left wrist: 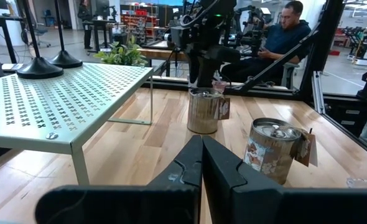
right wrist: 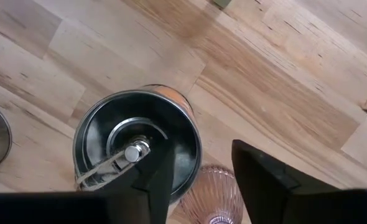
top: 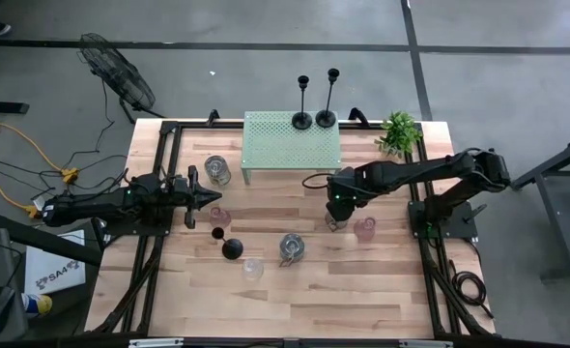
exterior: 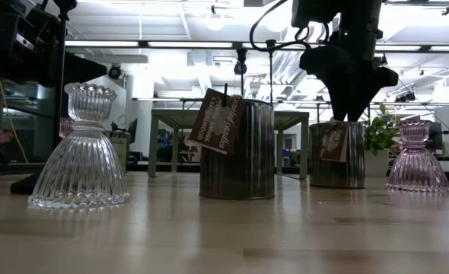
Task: Pick & Place candle stick holders
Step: Put the bottom silver scented candle on the shelf
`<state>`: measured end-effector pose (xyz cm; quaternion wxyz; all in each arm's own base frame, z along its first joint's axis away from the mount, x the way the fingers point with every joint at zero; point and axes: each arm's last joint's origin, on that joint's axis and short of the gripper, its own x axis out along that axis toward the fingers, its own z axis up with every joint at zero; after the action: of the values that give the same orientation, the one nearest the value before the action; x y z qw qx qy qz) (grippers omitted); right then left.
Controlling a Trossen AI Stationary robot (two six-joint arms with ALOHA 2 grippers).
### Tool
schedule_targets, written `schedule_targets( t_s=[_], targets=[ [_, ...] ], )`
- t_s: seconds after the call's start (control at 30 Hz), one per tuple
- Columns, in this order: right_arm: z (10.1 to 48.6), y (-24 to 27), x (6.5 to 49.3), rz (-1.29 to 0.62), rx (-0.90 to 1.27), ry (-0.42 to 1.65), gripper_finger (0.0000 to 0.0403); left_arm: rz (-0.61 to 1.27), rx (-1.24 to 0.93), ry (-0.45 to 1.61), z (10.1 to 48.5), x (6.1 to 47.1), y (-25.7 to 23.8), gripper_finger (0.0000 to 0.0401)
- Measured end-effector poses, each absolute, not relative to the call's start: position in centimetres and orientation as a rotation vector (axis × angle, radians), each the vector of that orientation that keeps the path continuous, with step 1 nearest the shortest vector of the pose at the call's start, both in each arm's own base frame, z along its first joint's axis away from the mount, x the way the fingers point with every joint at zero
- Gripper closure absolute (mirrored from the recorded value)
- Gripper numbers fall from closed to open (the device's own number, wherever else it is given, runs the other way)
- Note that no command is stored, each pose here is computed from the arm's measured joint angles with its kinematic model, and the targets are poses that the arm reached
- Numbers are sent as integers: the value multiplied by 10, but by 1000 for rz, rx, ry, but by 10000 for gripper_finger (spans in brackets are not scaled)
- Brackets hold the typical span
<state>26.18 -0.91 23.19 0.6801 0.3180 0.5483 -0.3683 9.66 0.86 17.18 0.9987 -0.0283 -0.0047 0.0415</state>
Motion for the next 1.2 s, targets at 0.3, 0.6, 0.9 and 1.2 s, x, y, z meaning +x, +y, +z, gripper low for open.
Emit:
schedule_targets(
  t_s=[0.3,0.6,0.9,1.2],
  targets=[
    [232,-8,262,-821,711,1233,243,83,-57,-11,172,97,9,401],
    [232,-7,262,-784,716,1250,241,84,-57,-12,172,97,9,401],
    [232,-5,262,-715,714,1288,161,84,-57,-12,172,97,9,401],
    [232,-2,262,-595,767,1347,55,84,-57,-13,172,96,9,401]
  ],
)
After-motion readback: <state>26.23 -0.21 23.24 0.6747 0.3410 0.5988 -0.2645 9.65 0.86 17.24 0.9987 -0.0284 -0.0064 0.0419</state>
